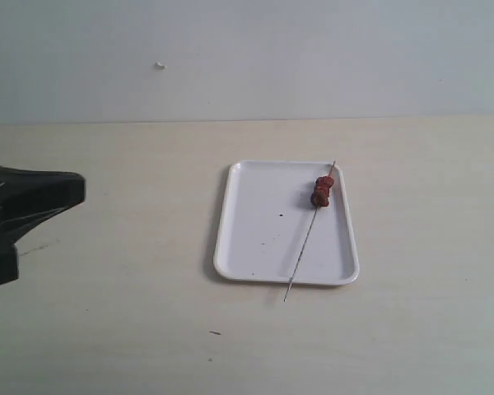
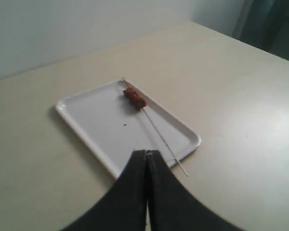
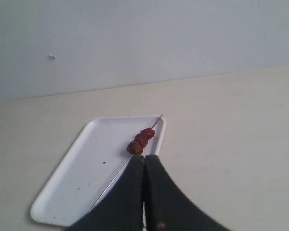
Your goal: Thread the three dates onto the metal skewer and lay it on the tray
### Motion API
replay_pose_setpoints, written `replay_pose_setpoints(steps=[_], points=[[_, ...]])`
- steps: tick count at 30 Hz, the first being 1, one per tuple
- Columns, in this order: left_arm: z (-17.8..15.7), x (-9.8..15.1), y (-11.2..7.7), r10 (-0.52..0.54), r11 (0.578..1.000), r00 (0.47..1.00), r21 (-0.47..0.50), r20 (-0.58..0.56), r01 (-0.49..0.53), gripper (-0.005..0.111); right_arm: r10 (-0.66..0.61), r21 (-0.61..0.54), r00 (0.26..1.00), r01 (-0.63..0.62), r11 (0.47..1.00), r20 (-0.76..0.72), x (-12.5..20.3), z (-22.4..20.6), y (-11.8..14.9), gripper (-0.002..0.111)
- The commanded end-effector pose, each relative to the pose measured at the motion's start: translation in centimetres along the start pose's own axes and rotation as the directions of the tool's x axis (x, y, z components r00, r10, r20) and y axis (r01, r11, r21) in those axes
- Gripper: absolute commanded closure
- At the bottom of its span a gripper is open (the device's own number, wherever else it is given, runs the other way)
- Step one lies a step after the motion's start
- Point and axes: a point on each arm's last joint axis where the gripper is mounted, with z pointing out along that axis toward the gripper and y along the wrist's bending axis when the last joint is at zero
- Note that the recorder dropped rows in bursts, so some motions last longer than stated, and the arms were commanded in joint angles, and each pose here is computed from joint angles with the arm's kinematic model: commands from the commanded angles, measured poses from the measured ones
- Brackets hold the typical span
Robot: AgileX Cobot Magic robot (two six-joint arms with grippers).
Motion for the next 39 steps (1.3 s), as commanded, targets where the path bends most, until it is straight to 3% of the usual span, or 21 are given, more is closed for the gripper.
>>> replay_pose_setpoints(steps=[1, 6, 22, 26, 31, 39], points=[[-3.2, 1.1, -0.5, -0.014, 0.981, 0.998, -0.194, 0.062, 0.026, 0.107, 0.021, -0.018, 1.0, -0.02, 1.0, 0.013, 1.8, -1.3, -0.5, 0.108], [-5.7, 2.1, -0.5, -0.041, 0.928, 0.99, -0.361, 0.137, 0.089, 0.107, 0.182, -0.016, 0.983, -0.182, 0.983, -0.004, 3.0, -1.6, -0.8, 0.108], [-6.6, 2.6, -1.4, -0.027, 0.937, 0.982, -0.336, 0.186, 0.089, 0.107, 0.205, -0.008, 0.979, -0.205, 0.979, 0.008, 2.9, -1.6, -0.9, 0.108], [-8.2, 2.7, -2.4, 0.012, 0.936, 0.961, -0.341, 0.275, 0.086, 0.107, 0.205, -0.008, 0.979, -0.205, 0.979, 0.008, 2.9, -1.6, -0.9, 0.108], [-10.3, 4.6, -3.1, 0.048, 0.912, 0.919, -0.393, 0.39, 0.119, 0.107, 0.205, -0.008, 0.979, -0.205, 0.979, 0.008, 2.9, -1.6, -0.9, 0.108], [-10.9, 6.5, -2.7, 0.068, 0.871, 0.908, -0.469, 0.413, 0.148, 0.107, 0.205, -0.008, 0.979, -0.205, 0.979, 0.008, 2.9, -1.6, -0.9, 0.108]])
